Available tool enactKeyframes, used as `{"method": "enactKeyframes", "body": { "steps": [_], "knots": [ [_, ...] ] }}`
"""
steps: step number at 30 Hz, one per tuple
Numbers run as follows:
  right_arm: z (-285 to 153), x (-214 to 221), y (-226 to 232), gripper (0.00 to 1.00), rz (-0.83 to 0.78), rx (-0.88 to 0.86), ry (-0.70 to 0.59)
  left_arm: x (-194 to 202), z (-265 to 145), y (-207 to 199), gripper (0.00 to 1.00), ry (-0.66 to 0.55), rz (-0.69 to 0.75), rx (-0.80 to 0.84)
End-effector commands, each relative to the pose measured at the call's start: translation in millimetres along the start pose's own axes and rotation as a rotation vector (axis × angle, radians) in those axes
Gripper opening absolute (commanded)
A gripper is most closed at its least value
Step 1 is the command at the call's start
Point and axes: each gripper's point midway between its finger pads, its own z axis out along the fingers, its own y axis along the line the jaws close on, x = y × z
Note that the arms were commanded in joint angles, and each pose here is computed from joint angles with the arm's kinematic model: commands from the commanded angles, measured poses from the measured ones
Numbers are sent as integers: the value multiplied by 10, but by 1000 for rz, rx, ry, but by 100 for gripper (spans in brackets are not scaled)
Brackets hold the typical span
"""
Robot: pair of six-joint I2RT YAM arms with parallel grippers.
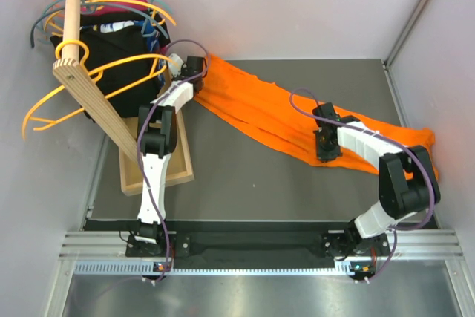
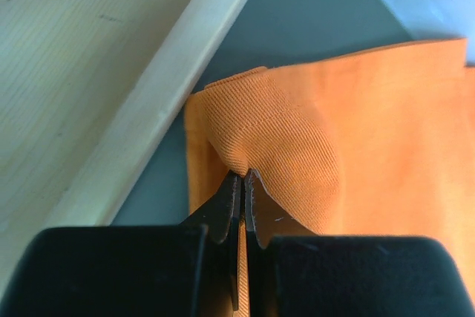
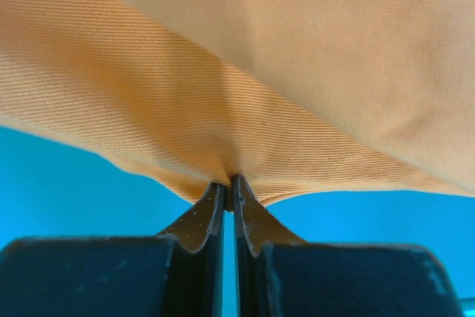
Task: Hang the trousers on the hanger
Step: Fold the trousers at the center of the board.
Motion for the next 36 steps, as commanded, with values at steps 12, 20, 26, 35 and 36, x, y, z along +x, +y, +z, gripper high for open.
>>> {"method": "enactKeyframes", "body": {
  "steps": [12,20,26,35,36],
  "knots": [
    [-95,759,-34,0,85,-38,225,-664,-70,228,0,-88,-31,-58],
    [65,849,-4,0,87,-33,289,-790,-101,379,0,-129,-28,-129],
    [83,932,-34,0,97,-23,318,-944,-101,339,0,-184,-37,-126],
    [-25,919,-39,0,112,-37,301,-1020,-118,107,0,-179,-114,-22],
    [-31,913,-40,0,124,-37,288,-1062,-168,65,0,-180,-127,-2]
  ]
}}
